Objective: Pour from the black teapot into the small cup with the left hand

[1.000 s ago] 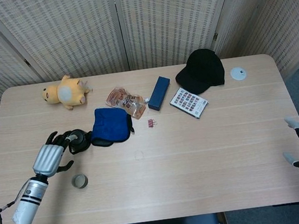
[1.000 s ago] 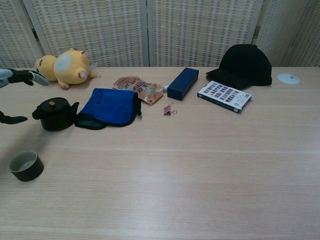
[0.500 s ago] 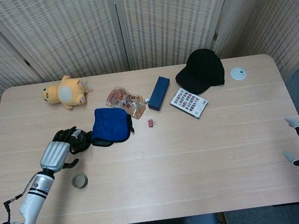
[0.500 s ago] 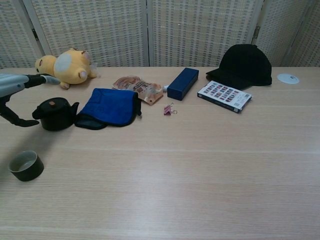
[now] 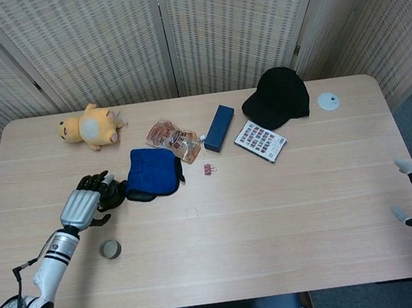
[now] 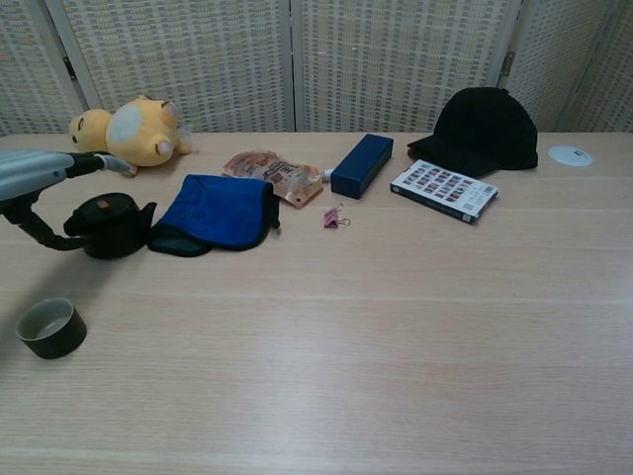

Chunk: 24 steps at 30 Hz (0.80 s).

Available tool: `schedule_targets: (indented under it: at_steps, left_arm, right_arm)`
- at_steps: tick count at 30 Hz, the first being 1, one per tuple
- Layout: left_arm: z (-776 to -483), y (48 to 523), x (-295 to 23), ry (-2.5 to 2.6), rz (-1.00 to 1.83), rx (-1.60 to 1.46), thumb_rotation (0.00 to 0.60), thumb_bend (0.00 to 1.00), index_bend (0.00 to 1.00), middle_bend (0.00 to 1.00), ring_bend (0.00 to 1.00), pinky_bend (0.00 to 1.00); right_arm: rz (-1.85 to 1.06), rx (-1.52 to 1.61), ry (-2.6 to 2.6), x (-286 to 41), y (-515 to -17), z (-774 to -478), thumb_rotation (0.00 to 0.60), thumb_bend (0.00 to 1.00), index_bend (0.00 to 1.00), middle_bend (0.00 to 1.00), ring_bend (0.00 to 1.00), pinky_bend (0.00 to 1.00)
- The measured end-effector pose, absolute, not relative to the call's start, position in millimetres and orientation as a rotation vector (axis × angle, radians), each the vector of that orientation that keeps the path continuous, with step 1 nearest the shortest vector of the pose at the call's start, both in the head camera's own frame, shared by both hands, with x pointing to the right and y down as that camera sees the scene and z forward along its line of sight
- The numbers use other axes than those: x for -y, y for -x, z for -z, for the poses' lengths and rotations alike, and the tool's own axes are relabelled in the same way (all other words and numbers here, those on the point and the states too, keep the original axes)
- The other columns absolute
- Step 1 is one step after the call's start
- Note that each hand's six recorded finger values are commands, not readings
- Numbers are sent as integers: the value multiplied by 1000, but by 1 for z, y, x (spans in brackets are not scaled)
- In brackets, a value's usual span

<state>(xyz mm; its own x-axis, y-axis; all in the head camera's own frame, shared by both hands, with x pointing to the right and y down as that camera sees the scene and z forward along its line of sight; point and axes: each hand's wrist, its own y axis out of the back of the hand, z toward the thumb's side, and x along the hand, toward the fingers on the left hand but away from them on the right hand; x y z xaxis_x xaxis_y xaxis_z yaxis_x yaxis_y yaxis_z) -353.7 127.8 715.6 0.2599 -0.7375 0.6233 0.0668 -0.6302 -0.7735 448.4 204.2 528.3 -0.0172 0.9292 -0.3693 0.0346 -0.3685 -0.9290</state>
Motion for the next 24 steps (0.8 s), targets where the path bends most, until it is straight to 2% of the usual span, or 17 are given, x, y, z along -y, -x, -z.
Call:
schedule_targets:
  at_steps: [24]
  left_arm:
    - [-731, 375, -103, 1756, 1539, -604, 600, 273, 11, 0, 59, 47]
  right_arm:
    - [-1493, 1056, 1482, -204, -451, -527, 600, 160, 162, 277, 159, 180]
